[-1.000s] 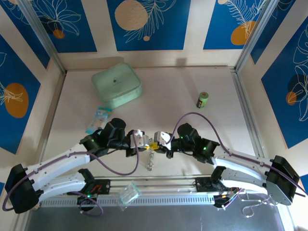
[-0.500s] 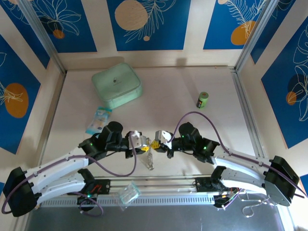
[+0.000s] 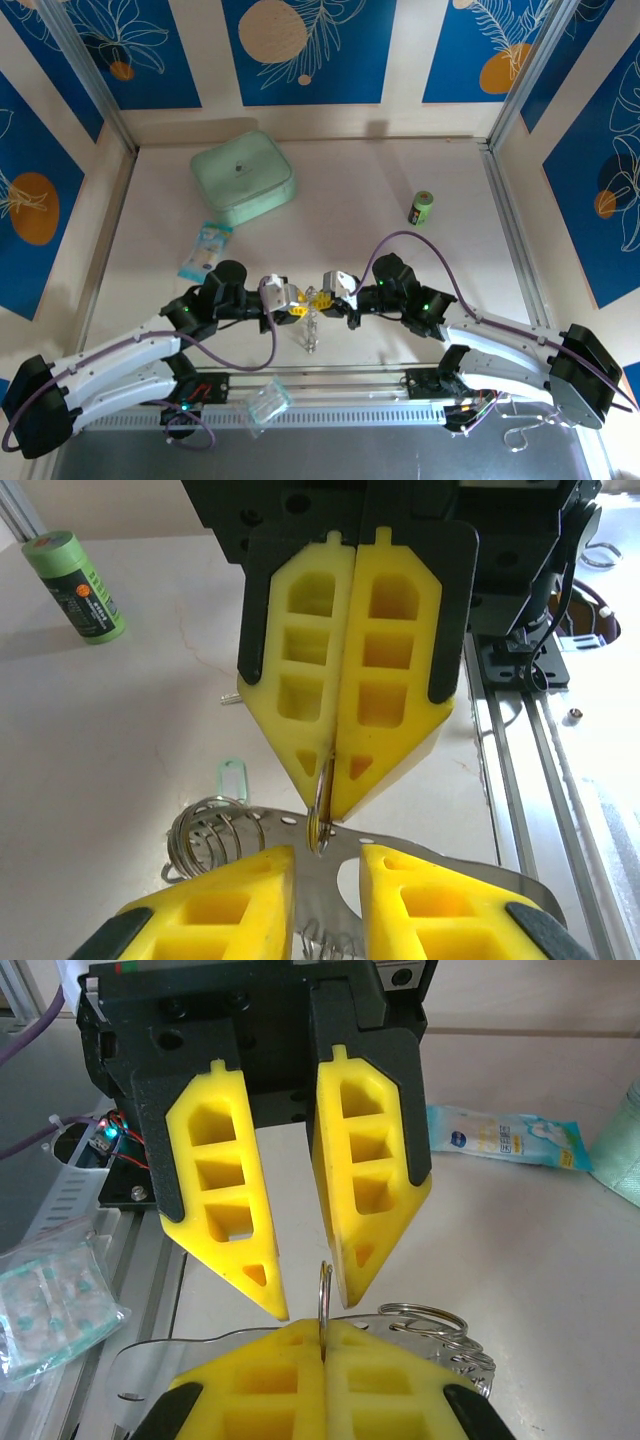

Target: Put the keys on the keyring

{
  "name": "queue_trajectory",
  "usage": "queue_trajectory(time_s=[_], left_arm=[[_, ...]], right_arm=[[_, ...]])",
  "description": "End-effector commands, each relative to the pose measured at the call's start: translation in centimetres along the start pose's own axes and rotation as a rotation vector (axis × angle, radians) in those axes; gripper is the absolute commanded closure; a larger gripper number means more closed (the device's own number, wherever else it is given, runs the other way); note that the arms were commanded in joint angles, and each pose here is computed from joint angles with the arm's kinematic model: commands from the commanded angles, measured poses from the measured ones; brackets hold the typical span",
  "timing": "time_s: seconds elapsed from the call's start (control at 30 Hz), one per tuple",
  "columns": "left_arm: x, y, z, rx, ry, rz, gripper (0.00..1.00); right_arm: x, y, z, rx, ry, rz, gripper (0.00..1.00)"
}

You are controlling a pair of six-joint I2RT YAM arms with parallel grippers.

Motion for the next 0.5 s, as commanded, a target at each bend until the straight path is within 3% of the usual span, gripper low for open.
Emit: queue_trajectory(time_s=[0.0, 0.47], left_arm=[[0.68, -0.09, -0.11, -0.035, 0.001, -0.050, 0.77], [0.93, 0.10, -0.34, -0.075, 0.018, -0.072, 0.92]], right_arm=[[0.34, 0.00, 0.35, 0.025, -0.001, -0.031, 1.00], [0.67, 0.55, 0.52, 0.060, -0.011, -0.038, 1.00]])
Point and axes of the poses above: each hand's point on the last joint's axis, 136 mm out from that joint toward the fingers, its own y axis out along the fingers, its own z axis along the line the jaws close on, x = y × z, the point moved 8 cm from there along -y, back along the fingers, and after that the axes turned 8 degrees about -y, right-handed, at the moved point
